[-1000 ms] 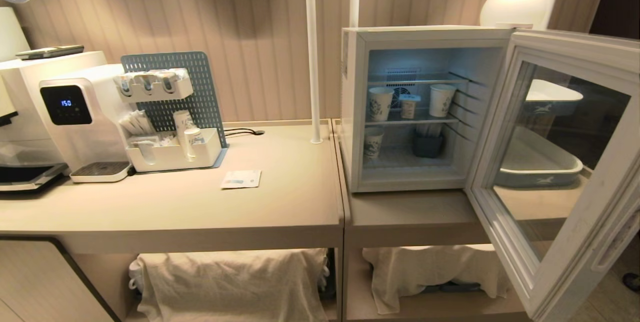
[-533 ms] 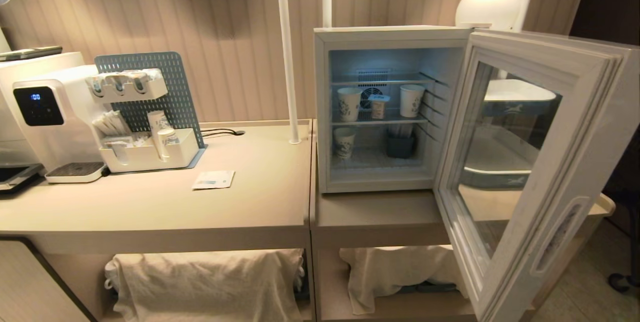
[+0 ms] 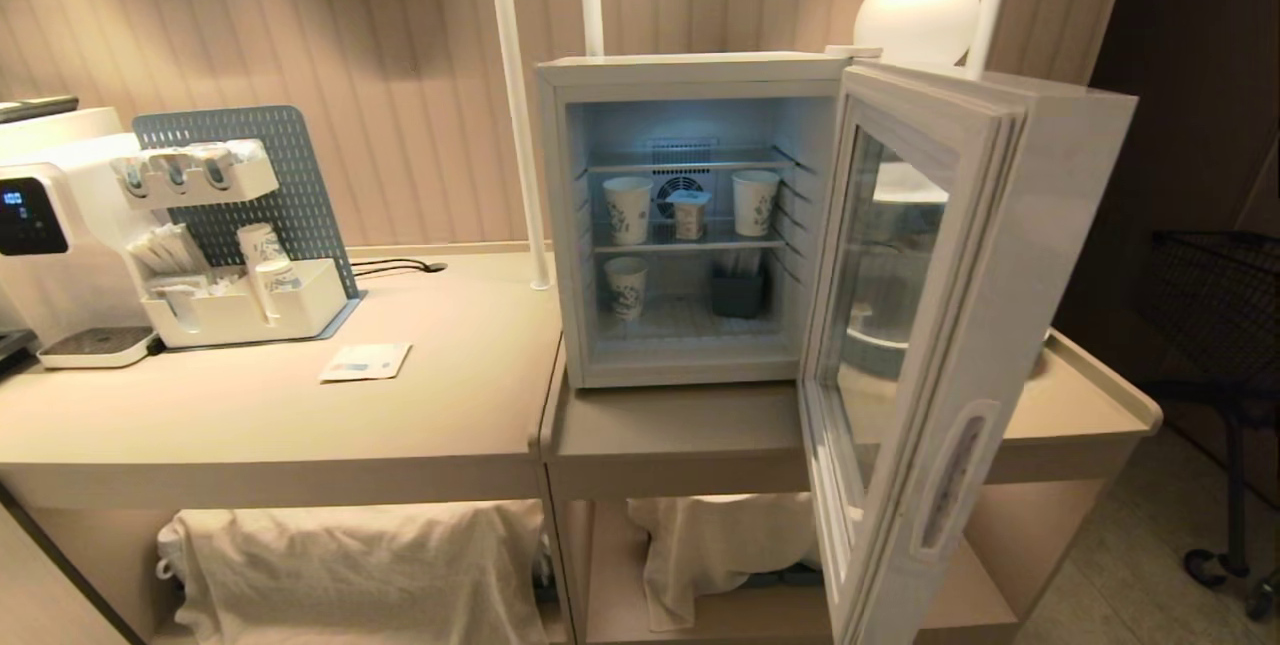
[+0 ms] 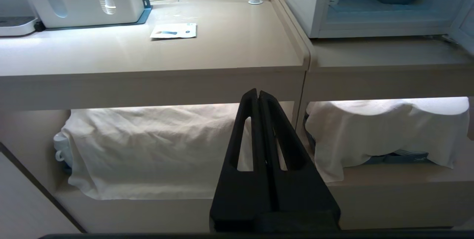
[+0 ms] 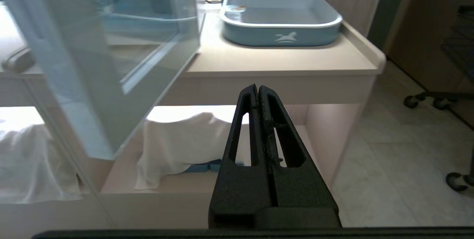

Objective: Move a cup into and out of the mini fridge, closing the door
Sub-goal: Close the freezer door

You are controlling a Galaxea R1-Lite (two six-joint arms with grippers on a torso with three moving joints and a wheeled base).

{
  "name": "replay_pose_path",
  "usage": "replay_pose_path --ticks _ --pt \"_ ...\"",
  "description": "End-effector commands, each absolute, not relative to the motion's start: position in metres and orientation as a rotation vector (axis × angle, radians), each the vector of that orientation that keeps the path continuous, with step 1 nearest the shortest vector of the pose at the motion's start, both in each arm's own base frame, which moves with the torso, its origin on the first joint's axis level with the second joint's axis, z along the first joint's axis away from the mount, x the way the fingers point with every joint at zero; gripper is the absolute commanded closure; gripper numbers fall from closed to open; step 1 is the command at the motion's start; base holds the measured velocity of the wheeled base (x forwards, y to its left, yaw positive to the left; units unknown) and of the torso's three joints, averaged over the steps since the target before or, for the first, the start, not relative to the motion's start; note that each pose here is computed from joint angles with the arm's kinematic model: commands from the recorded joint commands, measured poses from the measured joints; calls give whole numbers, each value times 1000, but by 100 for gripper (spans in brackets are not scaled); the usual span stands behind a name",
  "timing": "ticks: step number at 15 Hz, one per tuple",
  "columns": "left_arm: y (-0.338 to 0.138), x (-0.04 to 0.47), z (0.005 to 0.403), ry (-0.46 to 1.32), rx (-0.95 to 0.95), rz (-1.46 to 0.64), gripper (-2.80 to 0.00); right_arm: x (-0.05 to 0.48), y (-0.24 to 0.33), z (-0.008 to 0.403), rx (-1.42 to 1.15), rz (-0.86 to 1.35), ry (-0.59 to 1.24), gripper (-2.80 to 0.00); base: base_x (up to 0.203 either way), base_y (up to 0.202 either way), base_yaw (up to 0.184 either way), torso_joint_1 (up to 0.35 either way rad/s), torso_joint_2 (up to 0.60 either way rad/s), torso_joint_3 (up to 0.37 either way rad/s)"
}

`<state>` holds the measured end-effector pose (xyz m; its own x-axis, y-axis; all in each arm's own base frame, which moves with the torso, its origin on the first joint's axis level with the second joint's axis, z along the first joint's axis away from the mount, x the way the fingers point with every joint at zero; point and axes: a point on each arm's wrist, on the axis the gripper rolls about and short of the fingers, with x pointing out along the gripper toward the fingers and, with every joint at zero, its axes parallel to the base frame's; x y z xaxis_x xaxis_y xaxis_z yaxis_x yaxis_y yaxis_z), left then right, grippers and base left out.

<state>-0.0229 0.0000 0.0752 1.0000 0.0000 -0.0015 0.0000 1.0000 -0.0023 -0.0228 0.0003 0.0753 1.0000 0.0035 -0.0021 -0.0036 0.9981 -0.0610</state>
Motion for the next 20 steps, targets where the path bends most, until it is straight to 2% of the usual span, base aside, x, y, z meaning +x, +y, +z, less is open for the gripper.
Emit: replay_pose_path --ticks 1,4,6,8,10,13,15,17,18,20 --pt "0 -23 75 3 -3 0 0 -22 0 75 -58 3 6 0 0 -106 -3 7 6 11" --pt "0 -23 75 3 -3 -2 0 -25 0 81 -18 -2 -10 0 0 0 0 0 0 0" --pt "0 -23 75 3 -3 0 0 -36 0 126 6 1 -95 0 0 0 0 0 0 0" --pt "0 -23 75 3 -5 0 0 -31 0 172 65 -2 -63 0 0 0 0 0 0 0" --pt "0 -23 75 3 -3 -1 0 16 -1 209 128 -48 128 0 0 0 0 0 0 0" --pt "0 -23 75 3 -5 0 0 120 -2 219 191 -12 453 0 0 0 0 0 0 0" --pt "0 -23 75 3 -5 0 0 166 -4 212 277 269 566 0 0 0 0 0 0 0" --pt "0 -23 75 3 -8 0 0 186 -10 215 406 766 539 0 0 0 0 0 0 0" --pt "0 -23 75 3 -8 2 0 201 -17 216 458 941 513 0 0 0 0 0 0 0" --pt "0 -23 75 3 -8 2 0 234 -29 220 494 1101 468 0 0 0 0 0 0 0"
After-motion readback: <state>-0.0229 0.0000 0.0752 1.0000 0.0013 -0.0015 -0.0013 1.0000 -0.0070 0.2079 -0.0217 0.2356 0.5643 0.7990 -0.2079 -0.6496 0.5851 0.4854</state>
